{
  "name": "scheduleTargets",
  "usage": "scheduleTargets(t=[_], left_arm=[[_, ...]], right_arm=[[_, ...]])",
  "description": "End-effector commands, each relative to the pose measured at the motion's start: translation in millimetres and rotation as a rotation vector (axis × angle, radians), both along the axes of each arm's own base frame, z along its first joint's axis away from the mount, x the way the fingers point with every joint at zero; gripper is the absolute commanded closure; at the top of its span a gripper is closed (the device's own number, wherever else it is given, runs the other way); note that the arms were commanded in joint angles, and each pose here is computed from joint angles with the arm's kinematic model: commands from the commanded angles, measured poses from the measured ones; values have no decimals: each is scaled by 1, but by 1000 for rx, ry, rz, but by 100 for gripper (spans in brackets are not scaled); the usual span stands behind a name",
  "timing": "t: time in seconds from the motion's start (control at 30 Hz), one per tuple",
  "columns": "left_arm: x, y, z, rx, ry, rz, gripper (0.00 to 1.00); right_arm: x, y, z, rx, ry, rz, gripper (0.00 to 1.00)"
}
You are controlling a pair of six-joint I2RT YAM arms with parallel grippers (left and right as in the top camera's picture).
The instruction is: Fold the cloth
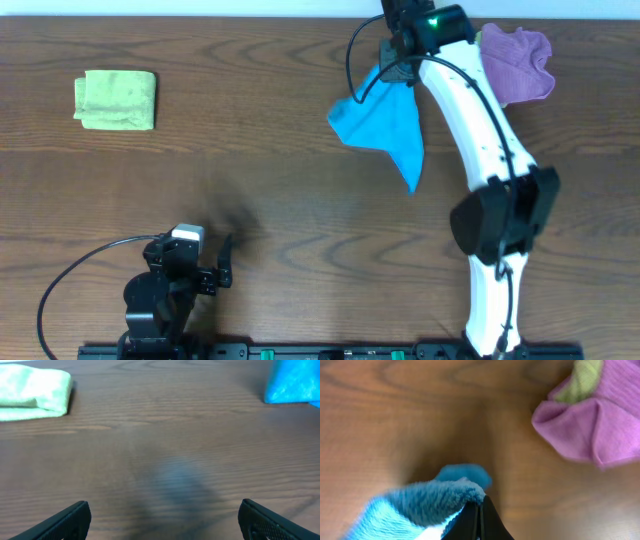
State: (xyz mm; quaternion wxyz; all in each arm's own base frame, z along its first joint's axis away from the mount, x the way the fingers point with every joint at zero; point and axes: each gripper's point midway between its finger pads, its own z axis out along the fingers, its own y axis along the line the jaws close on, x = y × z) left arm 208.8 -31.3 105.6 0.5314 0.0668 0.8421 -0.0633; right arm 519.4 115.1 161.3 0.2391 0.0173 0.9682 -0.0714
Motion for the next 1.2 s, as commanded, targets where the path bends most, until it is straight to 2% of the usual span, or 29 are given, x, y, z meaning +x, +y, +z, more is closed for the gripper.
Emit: scheduleTargets(t=[0.0, 0.1, 0.27, 0.3, 0.37, 0.4, 0.47, 0.53, 0.67, 0.83, 1.0, 1.17], left_arm=[[-2, -7, -6, -120, 37, 14, 5], [-2, -7, -6, -200, 56, 53, 5], [-2, -7, -6, -313, 81, 109, 5], [-2, -7, -6, -329, 85, 116, 5], [-2, -7, -6, -354, 89, 129, 5], [-2, -7, -6, -356, 90, 131, 5], [-2, -7, -6, -356, 90, 131, 5], [-2, -7, -6, -356, 90, 131, 5], [-2, -7, -6, -356, 90, 131, 5], [-2, -7, -6, -356, 90, 131, 5], [-2, -7, -6, -356, 90, 131, 5], [-2, -7, -6, -356, 90, 131, 5]], right_arm=[[14, -12, -51, -42, 67, 18, 99], [31, -21, -79, -56, 58, -9, 99], [40, -47, -98, -133, 53, -66, 99], [41, -50, -98, -141, 53, -73, 95], [41, -53, -97, -138, 53, -78, 68], [40, -52, -94, -129, 54, -75, 60], [37, -48, -87, -108, 55, -71, 39], [32, -37, -71, -68, 48, -47, 29], [9, -14, -31, 6, 52, -13, 25], [-38, 2, 0, 34, 140, 34, 22], [-85, 1, -9, 39, 331, 44, 22], [-111, 2, -35, 54, 468, 58, 21]])
